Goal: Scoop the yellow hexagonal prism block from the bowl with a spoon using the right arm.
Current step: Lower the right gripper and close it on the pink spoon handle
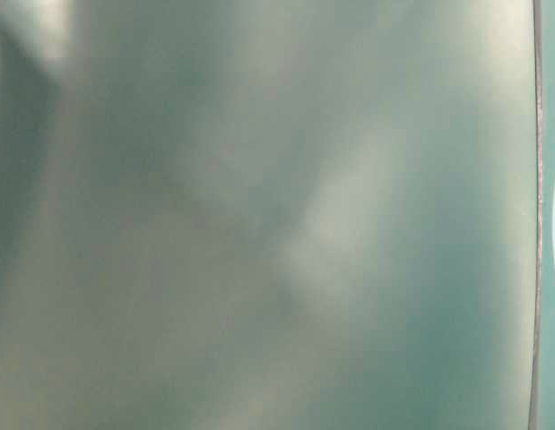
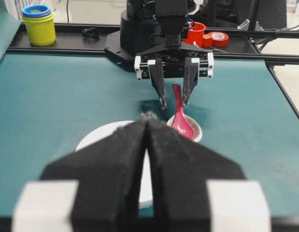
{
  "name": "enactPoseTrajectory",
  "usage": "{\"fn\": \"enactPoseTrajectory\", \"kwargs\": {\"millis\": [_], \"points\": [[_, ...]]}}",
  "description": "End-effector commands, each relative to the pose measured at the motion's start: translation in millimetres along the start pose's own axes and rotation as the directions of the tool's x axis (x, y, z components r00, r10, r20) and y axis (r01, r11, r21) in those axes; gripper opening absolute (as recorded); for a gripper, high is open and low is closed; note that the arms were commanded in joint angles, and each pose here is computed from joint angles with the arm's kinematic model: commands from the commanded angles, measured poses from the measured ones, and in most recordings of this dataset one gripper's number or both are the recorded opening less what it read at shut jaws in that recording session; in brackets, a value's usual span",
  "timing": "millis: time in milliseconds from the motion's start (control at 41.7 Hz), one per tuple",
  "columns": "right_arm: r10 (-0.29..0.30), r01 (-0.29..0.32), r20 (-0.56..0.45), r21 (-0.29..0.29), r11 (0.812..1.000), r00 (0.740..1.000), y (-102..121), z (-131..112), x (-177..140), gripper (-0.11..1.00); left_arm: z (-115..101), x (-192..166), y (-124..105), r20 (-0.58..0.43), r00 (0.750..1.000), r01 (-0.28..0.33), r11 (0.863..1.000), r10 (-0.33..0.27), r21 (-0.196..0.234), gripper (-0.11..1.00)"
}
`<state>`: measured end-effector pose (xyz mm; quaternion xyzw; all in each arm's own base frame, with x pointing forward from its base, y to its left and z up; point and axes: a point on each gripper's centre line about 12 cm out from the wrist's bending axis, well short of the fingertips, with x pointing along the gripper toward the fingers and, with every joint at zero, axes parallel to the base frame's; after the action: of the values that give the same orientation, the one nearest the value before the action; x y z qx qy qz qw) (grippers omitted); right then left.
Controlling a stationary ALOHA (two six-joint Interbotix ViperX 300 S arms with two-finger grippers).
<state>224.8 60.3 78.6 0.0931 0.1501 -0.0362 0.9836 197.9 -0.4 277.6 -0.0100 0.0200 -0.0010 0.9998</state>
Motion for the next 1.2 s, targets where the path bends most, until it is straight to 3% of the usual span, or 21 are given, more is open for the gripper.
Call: {"fn": "enactPoseTrajectory", "kwargs": {"millis": [0, 624, 1176], "points": [[0.017, -0.017, 0.006, 0.003, 1.000, 1.000, 4, 1, -2, 0.54, 6, 2, 0, 0.012, 1.000, 0.002, 1.000, -0.002, 0.000, 0.00], [0.017, -0.018, -0.081, -0.016, 1.000, 0.997, 3, -10, -6, 0.54, 5, 1, 0, 0.001, 1.000, 0.002, 1.000, -0.002, 0.000, 0.00], [0.025, -0.029, -0.077, -0.060, 0.998, 0.997, 5, -9, -4, 0.54, 5, 2, 0, -0.005, 1.000, 0.002, 1.000, -0.002, 0.005, 0.00]]}}
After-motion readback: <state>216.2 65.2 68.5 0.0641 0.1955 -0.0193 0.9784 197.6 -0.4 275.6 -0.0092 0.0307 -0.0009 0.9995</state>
